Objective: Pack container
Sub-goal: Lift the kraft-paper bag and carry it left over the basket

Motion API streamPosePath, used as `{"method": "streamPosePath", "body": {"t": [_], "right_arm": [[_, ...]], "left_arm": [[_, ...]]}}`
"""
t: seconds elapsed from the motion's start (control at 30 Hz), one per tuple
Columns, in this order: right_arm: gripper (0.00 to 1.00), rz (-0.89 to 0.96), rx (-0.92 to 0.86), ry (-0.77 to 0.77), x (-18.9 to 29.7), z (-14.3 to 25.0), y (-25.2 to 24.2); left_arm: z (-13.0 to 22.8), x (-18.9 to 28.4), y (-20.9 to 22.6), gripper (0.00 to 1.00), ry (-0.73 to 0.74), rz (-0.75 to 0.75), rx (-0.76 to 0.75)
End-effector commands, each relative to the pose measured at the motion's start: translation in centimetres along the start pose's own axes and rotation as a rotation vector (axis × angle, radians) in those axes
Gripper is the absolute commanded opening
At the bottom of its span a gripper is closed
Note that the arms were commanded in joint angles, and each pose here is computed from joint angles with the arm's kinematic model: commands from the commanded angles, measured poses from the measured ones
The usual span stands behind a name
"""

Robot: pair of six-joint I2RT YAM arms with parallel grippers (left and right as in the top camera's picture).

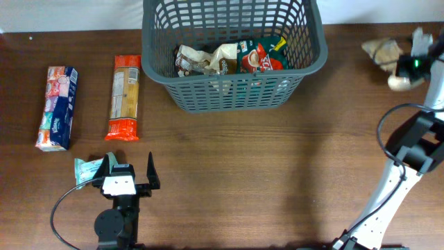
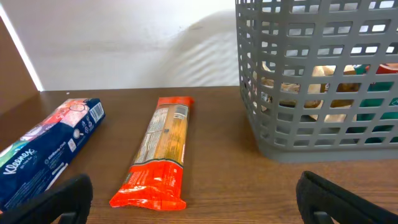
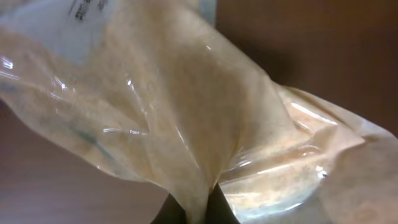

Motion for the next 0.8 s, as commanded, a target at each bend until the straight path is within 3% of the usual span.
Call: {"method": "streamPosePath", "body": {"t": [0.0, 0.2, 0.43, 0.77], "right_arm": [[0.04, -0.081, 0.035, -0.261, 9.5, -5.9, 4.7], [0.04, -0.145, 0.082, -0.477, 20.2, -7.9, 9.8], [0.04, -0.349, 0.217, -0.58, 28.3, -6.7, 17.7], [0.03, -0.599, 0.402, -0.517, 29.8, -2.2, 31.1]], "left_arm": [[0.1, 0.0, -0.1, 0.99, 0.0, 0.007, -0.015], [0.1, 0.0, -0.1, 0.99, 0.0, 0.007, -0.015], [0.1, 0.0, -0.1, 0.99, 0.0, 0.007, -0.015], [0.1, 0.0, -0.1, 0.99, 0.0, 0.007, -0.015]]}}
Point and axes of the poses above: each gripper's point midway between its finger pads, its own x axis back along the fingers, its own y axis along the line the jaws close on, z = x × y, the point moved 4 cm from there along x, back along the fingers, and after that the axes turned 15 degrees about -x, right-handed, at the moved point
